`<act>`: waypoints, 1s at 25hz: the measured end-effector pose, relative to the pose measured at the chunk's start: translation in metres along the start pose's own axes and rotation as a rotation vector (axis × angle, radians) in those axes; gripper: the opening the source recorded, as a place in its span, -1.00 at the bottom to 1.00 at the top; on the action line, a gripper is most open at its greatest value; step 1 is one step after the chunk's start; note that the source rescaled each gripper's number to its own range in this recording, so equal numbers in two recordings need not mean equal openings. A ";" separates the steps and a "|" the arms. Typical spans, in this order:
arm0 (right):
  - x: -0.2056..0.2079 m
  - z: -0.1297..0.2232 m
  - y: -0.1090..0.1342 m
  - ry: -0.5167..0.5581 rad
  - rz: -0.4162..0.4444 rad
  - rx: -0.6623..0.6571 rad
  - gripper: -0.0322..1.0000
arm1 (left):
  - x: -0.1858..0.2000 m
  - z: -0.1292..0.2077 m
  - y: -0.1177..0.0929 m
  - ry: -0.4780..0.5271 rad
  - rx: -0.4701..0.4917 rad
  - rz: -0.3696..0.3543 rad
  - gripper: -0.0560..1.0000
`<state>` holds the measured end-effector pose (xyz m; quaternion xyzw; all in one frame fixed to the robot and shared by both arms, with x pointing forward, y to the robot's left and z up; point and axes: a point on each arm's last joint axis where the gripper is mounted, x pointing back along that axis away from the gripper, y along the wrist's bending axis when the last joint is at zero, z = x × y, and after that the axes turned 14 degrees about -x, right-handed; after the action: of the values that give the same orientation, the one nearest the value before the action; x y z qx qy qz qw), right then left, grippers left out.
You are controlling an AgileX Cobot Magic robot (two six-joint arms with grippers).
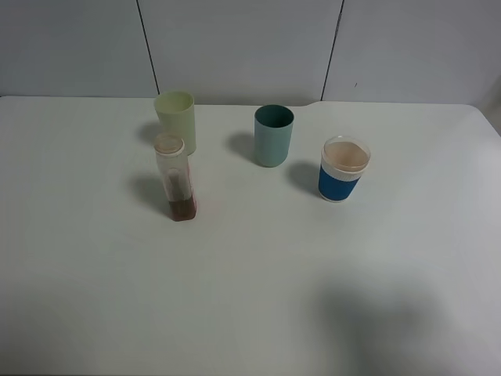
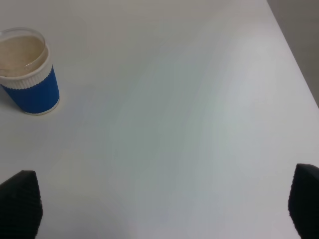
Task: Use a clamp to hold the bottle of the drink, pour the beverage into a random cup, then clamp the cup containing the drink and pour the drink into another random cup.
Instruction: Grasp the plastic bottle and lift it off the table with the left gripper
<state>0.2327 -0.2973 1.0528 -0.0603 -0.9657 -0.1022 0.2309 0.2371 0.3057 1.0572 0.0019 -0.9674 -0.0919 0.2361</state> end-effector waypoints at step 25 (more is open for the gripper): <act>0.000 0.000 0.000 0.000 0.000 0.000 1.00 | -0.121 -0.046 -0.024 0.523 0.045 0.386 1.00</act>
<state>0.2327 -0.2973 1.0528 -0.0603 -0.9657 -0.1022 0.2309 0.3652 0.2793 1.0380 -0.1527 -0.8583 -0.0205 0.4895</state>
